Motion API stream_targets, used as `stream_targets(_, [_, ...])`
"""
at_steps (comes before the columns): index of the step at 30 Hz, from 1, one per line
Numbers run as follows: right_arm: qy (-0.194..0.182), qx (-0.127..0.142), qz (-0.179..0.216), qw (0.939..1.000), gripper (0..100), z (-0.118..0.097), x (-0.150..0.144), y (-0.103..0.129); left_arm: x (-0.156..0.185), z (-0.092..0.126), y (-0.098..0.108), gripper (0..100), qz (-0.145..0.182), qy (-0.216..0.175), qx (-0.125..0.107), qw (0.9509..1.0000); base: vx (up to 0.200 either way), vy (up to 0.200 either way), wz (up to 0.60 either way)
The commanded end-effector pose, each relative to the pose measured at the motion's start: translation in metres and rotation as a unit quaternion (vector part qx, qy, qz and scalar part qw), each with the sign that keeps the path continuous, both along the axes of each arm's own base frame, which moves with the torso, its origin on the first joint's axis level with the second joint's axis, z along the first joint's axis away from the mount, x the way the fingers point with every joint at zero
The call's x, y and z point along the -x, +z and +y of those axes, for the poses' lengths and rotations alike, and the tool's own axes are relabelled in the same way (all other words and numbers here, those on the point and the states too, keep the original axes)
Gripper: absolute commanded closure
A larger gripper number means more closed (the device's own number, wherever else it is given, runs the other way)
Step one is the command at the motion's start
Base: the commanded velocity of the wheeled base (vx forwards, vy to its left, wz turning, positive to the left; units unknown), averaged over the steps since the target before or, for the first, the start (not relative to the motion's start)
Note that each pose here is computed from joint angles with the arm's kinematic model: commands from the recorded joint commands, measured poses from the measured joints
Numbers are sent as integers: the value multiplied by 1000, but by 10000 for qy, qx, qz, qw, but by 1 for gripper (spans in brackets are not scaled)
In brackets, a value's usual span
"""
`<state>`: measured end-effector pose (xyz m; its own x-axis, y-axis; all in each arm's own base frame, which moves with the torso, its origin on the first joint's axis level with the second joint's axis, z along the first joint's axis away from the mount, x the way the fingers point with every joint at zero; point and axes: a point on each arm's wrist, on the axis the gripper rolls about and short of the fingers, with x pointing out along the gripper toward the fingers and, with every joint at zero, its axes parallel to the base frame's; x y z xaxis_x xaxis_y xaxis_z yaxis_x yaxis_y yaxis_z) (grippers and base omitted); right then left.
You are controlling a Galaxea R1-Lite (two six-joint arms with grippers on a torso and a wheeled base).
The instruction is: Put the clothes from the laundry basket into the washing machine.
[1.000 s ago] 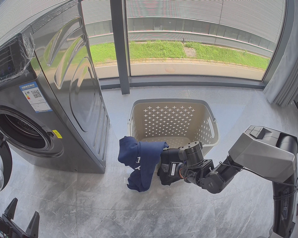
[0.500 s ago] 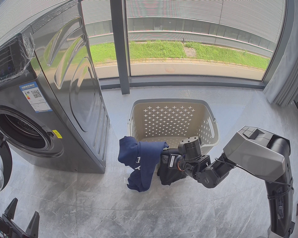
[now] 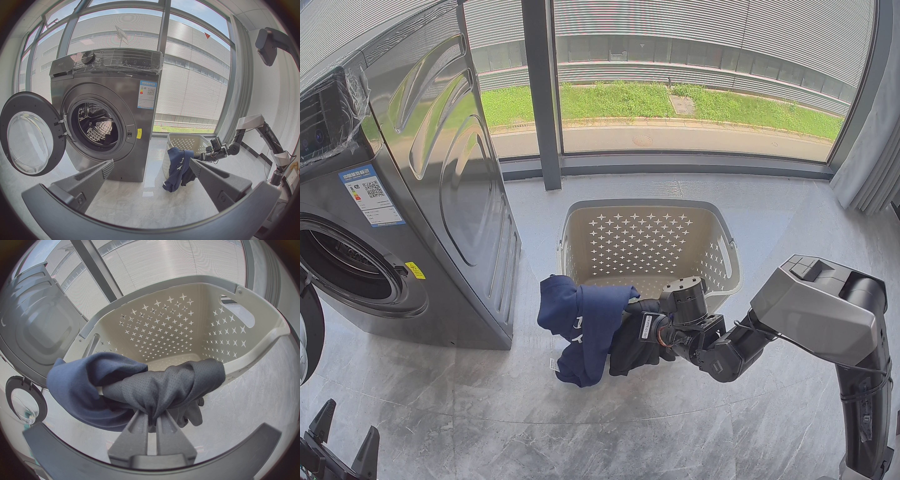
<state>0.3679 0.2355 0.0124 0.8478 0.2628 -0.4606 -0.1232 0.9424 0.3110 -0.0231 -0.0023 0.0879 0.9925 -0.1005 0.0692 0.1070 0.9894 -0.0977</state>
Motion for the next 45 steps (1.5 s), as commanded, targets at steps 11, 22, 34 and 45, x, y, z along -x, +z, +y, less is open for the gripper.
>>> stream_targets(11, [297,-190,-700,9969,100,-19,57,98,0,0,-5,0,-11,-4,11,10000,0,0,0])
stream_targets(22, [616,-901,-1662,9800,100,-42,121,190,0,0,-5,0,-8,-7,49,10000,0,0,0])
stream_targets(34, [1690,-1352,-2754,9366,100,-79,202,227,0,0,-5,0,-8,22,-34,10000,-100,0,0])
stream_targets(45, [1845,-1382,-2782,9324,100,-88,215,222,0,0,-5,0,-19,30,-140,9999,-200,0,0])
